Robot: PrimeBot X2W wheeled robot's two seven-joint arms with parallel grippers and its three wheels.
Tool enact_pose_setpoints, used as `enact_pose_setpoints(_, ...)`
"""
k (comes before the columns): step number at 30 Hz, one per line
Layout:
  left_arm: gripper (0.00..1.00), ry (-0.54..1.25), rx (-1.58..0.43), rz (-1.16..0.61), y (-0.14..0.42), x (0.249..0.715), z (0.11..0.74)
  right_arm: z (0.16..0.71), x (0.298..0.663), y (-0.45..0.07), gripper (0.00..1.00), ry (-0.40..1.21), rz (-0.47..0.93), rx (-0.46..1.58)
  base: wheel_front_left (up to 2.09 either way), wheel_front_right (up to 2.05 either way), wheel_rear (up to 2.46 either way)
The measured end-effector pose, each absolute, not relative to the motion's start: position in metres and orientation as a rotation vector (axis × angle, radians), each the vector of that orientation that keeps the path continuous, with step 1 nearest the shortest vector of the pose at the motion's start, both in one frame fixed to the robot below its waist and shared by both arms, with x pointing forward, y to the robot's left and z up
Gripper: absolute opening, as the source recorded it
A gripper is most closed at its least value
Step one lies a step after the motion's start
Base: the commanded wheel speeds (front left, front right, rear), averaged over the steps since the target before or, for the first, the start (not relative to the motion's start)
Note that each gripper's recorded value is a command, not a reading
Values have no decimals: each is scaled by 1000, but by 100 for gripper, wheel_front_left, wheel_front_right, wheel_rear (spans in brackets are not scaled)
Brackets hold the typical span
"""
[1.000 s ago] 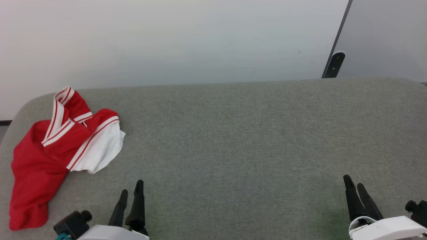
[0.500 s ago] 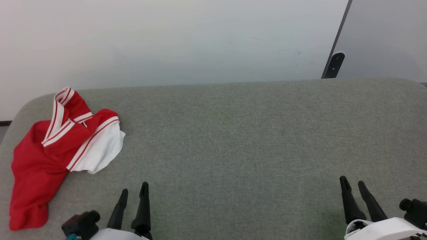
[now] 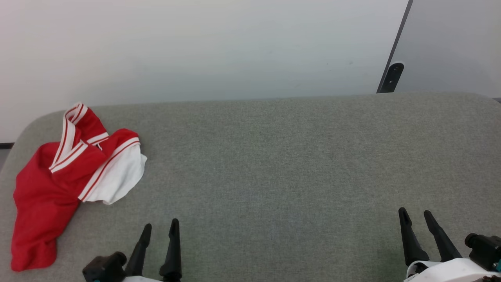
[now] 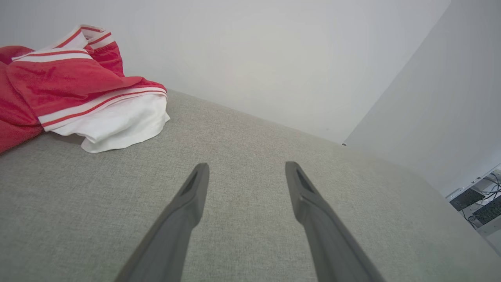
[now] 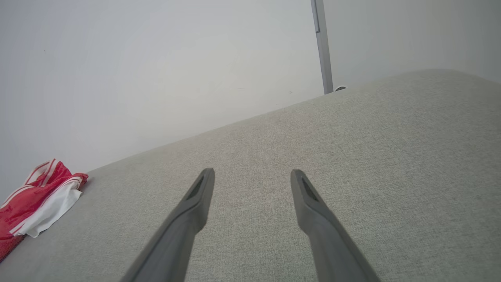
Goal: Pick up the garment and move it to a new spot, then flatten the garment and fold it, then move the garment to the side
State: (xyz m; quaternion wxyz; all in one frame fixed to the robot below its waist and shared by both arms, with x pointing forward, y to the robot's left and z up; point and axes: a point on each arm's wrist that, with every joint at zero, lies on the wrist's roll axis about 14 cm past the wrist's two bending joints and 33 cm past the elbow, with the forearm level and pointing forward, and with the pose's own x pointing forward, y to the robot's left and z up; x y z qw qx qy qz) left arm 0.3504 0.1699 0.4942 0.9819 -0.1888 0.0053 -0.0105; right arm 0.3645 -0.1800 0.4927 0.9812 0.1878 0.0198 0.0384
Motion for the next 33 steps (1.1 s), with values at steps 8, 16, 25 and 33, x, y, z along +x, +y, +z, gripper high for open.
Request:
enact_pose_setpoints(8,100,-7,-312,-34,167,350,497,494,363,-182,100,24,73,311,0,0,0)
enact_pose_setpoints(16,100,-10,-243,-44,165,347,495,493,360,-181,100,17,78,250,0,0,0)
enact_pose_setpoints(25,100,-25,-196,-49,164,347,497,492,359,-179,100,9,79,220,0,0,0)
enact_pose_setpoints(33,100,-37,-149,-45,167,345,497,494,357,-179,100,-8,80,182,0,0,0)
